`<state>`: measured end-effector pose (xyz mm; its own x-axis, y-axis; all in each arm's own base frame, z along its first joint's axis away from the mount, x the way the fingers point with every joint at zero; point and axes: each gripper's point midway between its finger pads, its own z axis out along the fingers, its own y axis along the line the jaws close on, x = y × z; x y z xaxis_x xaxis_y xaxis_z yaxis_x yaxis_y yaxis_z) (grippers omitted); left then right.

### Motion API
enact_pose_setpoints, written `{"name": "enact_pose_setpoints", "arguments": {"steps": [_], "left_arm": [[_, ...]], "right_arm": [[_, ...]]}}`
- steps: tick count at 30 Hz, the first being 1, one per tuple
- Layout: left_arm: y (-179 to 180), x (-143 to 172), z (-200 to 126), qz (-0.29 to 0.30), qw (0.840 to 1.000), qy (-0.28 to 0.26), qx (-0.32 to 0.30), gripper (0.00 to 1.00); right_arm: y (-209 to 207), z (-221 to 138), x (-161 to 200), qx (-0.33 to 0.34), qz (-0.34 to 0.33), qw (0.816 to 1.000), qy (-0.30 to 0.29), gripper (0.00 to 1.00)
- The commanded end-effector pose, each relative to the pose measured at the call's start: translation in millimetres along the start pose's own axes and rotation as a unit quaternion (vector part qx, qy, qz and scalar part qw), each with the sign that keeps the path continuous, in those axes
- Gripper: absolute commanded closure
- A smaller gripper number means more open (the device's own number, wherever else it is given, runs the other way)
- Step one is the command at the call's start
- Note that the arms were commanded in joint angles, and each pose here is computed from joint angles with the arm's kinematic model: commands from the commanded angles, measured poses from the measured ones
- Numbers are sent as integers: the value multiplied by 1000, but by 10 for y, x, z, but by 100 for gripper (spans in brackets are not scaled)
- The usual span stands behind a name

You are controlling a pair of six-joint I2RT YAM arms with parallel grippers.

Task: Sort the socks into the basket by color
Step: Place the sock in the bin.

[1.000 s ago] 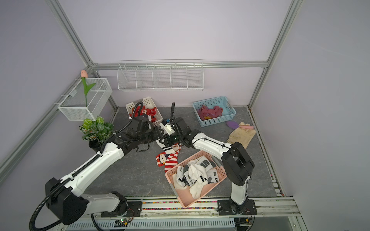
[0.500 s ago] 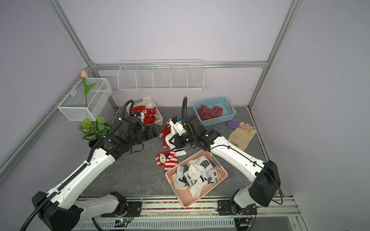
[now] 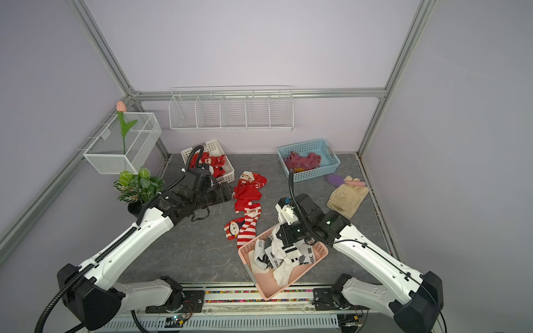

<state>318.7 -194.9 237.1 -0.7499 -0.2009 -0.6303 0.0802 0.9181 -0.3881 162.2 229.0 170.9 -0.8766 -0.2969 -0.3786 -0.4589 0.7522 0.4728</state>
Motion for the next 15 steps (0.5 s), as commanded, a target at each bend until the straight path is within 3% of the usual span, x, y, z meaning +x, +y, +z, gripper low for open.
{"name": "enact_pose_setpoints", "arguments": {"steps": [1, 10, 15], "left_arm": [[78, 159, 136, 16, 999, 32, -16, 19], [90, 345, 455, 23, 996, 84, -28, 18], [152, 462, 606, 29, 993, 105, -40, 17]], "right_arm": [[-215, 166, 245, 21, 45, 998, 30, 93], [-681, 689, 472, 50, 109, 990, 69, 92], [-747, 587, 520, 77, 108, 988, 80, 67]]}}
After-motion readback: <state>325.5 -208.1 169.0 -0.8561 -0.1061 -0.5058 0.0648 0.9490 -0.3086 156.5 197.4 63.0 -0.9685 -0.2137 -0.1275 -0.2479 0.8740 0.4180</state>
